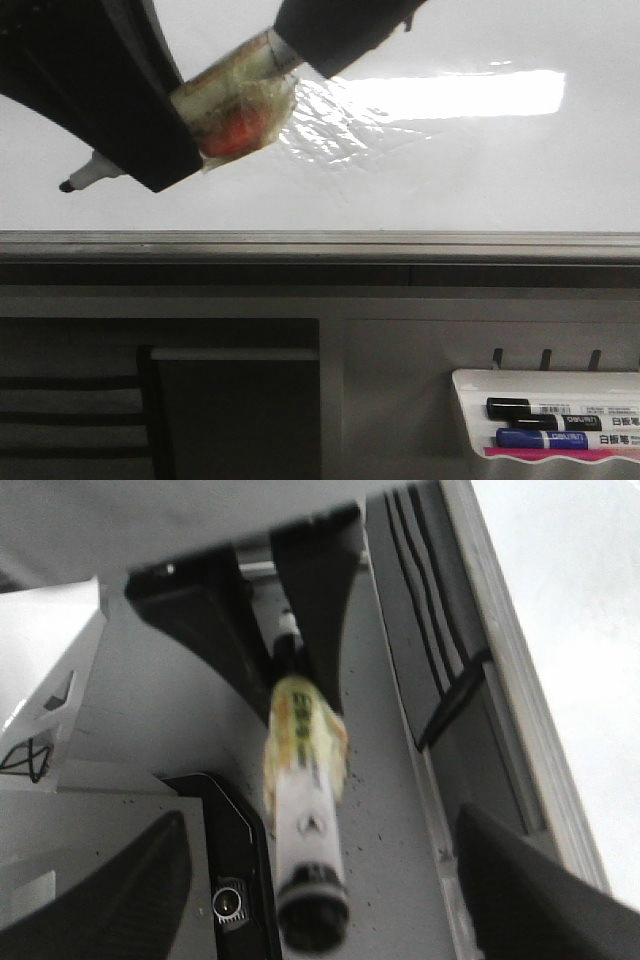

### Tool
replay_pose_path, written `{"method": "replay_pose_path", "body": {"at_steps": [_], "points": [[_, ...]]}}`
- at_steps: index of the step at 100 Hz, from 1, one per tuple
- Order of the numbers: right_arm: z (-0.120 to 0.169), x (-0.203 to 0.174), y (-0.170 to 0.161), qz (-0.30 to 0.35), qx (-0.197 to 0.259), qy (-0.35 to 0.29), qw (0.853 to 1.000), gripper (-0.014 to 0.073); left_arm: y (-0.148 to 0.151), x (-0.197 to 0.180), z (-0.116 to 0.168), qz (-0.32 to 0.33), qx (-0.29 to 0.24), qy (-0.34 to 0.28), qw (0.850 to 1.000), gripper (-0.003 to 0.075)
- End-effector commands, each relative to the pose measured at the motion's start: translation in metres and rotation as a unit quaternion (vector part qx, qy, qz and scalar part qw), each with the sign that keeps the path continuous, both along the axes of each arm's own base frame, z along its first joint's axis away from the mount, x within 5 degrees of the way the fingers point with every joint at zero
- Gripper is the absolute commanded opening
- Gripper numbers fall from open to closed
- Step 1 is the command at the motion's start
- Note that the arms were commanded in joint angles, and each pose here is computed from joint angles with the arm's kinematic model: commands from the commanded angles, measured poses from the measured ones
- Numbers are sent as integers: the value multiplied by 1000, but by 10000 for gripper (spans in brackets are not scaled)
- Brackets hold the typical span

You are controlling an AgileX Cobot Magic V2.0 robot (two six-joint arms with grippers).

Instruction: Write number 7 on whiteboard

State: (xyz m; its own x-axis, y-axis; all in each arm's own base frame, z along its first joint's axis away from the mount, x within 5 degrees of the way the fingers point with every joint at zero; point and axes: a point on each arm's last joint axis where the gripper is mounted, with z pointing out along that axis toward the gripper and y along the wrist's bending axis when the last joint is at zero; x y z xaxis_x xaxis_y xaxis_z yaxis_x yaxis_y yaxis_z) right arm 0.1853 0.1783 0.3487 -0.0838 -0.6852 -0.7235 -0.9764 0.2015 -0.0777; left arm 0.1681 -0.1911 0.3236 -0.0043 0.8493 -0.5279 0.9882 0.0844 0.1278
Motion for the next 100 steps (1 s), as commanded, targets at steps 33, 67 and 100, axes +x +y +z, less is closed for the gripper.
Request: {"method": "replay_pose_path", "body": {"at_steps": [33, 67, 100], "points": [[11, 5, 12, 16, 58, -13, 998, 395, -3, -1, 18, 4, -41, -26, 999, -20], [2, 6, 12, 18, 49, -10, 999, 263, -3, -1, 18, 4, -41, -26, 999, -20], [1, 7, 12, 13, 55, -10, 998, 237, -4, 0, 19, 6, -46, -30, 998, -20]]}}
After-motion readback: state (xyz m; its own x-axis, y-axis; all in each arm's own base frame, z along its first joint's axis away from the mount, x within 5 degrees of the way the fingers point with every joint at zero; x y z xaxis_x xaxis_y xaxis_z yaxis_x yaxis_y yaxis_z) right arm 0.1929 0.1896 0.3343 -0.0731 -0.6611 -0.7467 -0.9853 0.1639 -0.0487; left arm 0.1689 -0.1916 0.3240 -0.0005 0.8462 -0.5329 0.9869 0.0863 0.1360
